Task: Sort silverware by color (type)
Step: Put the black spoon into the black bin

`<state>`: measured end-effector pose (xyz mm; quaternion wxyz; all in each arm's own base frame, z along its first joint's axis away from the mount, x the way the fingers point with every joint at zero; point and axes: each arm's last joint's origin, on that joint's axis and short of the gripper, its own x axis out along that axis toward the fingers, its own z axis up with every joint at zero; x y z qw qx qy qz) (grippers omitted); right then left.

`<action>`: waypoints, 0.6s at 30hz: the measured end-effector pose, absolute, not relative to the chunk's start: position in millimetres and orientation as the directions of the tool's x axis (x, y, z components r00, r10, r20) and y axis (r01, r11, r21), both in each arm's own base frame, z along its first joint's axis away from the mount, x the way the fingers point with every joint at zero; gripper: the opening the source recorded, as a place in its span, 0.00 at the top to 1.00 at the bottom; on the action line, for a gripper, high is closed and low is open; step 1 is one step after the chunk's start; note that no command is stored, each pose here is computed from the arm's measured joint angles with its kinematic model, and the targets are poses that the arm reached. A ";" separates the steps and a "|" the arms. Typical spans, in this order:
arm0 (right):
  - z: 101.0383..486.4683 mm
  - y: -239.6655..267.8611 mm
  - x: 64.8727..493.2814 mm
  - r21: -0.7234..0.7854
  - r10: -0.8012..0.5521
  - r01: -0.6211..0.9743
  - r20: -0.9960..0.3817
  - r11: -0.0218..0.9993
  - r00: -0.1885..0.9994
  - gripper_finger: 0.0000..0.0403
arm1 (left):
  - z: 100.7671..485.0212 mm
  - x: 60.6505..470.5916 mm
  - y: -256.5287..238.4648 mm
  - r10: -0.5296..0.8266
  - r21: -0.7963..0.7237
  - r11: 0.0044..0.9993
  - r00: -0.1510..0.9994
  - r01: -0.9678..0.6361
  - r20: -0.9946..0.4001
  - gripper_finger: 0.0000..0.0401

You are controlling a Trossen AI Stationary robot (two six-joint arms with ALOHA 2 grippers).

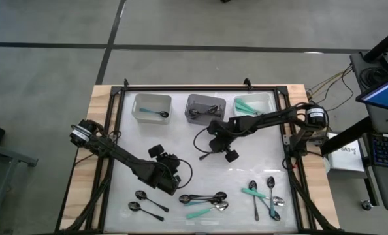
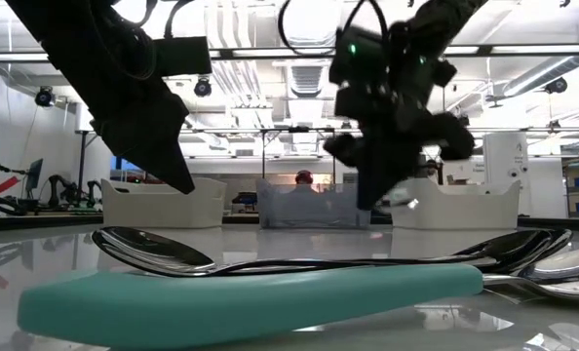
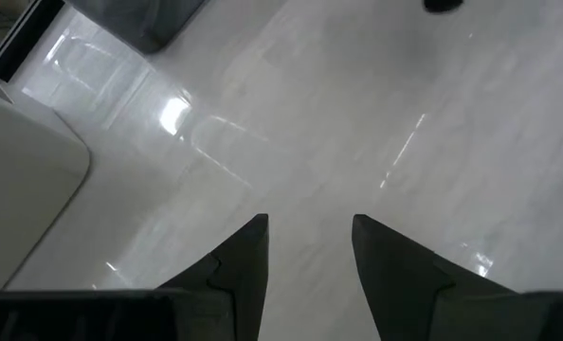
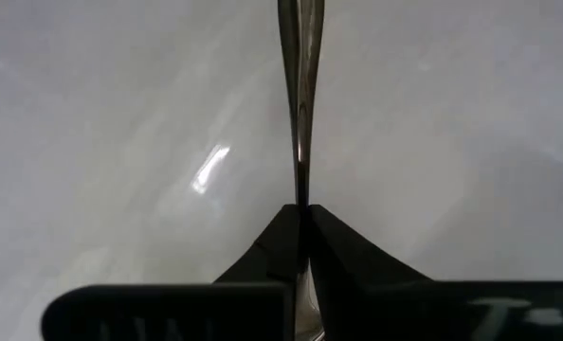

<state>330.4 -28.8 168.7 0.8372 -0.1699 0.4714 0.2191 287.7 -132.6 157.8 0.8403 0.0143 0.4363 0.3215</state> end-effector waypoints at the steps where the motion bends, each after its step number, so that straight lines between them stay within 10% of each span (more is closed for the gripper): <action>1: 173.6 -28.9 331.6 -0.088 0.205 -0.526 -0.857 0.846 0.473 0.98 | 157.8 287.7 -132.6 0.553 0.302 0.792 0.413 -0.531 -0.724 0.66; 18: 239.7 -86.8 358.5 -0.478 -0.230 -0.233 -0.725 0.847 0.649 0.98 | 158.2 288.2 -132.4 0.564 0.263 0.768 0.420 -0.584 -0.711 0.66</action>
